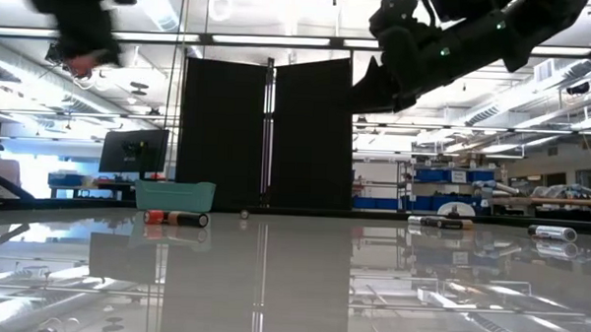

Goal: Sort batteries
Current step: Put the middle right red battery into the yellow bin

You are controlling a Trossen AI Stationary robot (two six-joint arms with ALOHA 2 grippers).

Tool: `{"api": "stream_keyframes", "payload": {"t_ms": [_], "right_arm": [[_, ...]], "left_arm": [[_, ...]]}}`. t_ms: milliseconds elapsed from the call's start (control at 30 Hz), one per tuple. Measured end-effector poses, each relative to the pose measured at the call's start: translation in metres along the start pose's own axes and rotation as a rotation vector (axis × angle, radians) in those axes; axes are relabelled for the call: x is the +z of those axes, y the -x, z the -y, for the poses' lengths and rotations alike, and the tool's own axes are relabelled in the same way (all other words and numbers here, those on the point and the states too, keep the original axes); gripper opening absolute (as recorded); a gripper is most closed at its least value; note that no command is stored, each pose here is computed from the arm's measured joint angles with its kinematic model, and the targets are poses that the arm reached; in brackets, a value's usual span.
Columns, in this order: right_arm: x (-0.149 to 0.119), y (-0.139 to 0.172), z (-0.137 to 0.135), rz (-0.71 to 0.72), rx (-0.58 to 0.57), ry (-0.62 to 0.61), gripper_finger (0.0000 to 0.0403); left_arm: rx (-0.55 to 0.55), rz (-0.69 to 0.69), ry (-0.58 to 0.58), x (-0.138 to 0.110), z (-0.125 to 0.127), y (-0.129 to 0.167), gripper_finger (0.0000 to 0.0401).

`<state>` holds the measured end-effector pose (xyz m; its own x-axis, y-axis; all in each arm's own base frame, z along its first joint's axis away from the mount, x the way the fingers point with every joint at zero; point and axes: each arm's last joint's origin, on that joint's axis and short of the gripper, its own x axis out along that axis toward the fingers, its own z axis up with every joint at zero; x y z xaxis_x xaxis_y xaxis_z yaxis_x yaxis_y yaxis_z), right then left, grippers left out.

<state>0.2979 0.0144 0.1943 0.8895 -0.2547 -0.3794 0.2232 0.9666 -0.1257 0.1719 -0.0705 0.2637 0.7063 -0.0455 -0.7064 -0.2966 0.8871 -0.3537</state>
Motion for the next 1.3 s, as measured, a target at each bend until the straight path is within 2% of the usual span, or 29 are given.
{"api": "stream_keyframes", "payload": {"t_ms": [133, 267, 467, 633, 900, 1300], "right_arm": [[-0.001, -0.003, 0.008, -0.01, 0.016, 0.013, 0.0031], [0.0, -0.006, 0.018, 0.0, 0.011, -0.003, 0.0016], [0.0, -0.007, 0.024, -0.007, 0.011, -0.009, 0.0019], [-0.001, -0.007, 0.022, -0.008, 0.017, -0.011, 0.0027], [-0.001, -0.007, 0.02, -0.008, 0.024, -0.033, 0.0015], [0.001, -0.007, 0.02, 0.004, 0.023, -0.044, 0.0022]], "left_arm": [[-0.016, -0.128, 0.207, -0.026, 0.016, 0.008, 0.0054], [-0.008, -0.224, 0.356, -0.054, 0.034, 0.007, 0.0054], [0.1, -0.323, 0.466, -0.096, 0.055, -0.005, 0.0054], [0.181, -0.374, 0.547, -0.119, 0.062, -0.011, 0.0054], [0.401, -0.414, 0.562, -0.132, 0.047, -0.003, 0.0054], [0.484, -0.403, 0.545, -0.132, 0.04, -0.007, 0.0054]]}}
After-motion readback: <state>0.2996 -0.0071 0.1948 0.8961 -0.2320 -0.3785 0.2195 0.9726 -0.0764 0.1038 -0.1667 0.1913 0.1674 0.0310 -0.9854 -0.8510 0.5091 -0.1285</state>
